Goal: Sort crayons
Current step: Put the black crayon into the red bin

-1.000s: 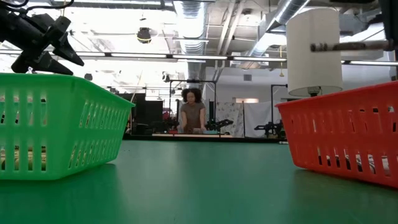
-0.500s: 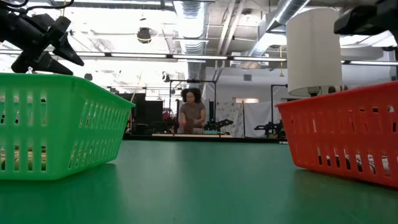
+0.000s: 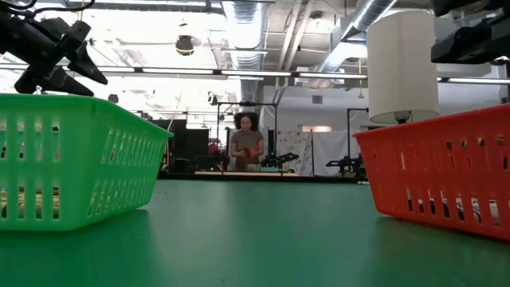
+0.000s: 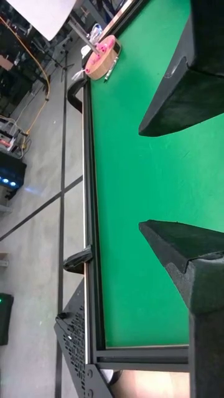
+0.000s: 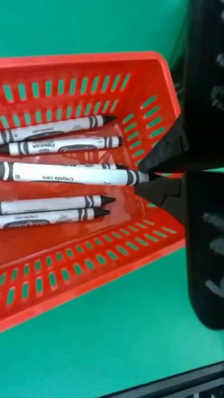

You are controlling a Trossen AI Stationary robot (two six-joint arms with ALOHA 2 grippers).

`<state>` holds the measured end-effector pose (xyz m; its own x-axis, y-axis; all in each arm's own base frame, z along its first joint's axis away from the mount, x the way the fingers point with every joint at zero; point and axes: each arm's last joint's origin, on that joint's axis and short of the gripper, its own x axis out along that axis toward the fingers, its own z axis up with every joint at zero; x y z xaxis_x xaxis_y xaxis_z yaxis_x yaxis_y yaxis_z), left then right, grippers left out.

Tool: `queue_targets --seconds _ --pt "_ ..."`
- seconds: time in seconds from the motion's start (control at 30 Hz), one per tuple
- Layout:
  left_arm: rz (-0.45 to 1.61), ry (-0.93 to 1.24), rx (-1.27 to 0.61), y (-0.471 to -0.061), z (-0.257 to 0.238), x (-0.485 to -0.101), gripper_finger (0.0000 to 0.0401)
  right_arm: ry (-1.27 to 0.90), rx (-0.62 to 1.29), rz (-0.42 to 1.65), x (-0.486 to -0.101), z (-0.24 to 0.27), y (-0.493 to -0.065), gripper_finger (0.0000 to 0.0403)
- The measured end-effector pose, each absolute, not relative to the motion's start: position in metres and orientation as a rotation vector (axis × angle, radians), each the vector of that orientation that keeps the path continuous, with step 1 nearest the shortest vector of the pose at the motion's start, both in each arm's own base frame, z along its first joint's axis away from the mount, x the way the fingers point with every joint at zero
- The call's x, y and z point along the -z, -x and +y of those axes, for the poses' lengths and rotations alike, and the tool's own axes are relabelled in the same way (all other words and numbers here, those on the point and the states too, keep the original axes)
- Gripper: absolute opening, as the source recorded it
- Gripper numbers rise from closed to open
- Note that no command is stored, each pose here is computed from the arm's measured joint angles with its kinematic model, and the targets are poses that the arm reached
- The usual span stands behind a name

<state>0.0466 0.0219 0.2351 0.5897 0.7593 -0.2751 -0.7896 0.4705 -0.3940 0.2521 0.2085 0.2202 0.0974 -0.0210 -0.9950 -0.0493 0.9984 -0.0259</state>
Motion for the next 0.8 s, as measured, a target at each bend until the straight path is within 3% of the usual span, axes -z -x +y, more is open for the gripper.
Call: queue_targets --seconds 0.4,0.6,0.8 --pt "0.064 0.517 -0.949 -0.047 0.022 -0.235 0.0223 0.062 0.006 1.465 -0.220 0.204 -0.255 0.0058" --pt "0.064 0.517 -0.950 -0.047 0.022 -0.235 0.0223 -0.002 0.035 1.451 -0.223 0.200 -0.262 0.0061" --pt "0.064 0.517 -0.950 -0.047 0.022 -0.235 0.0223 -0.011 -0.029 1.383 -0.254 0.191 -0.282 0.0059"
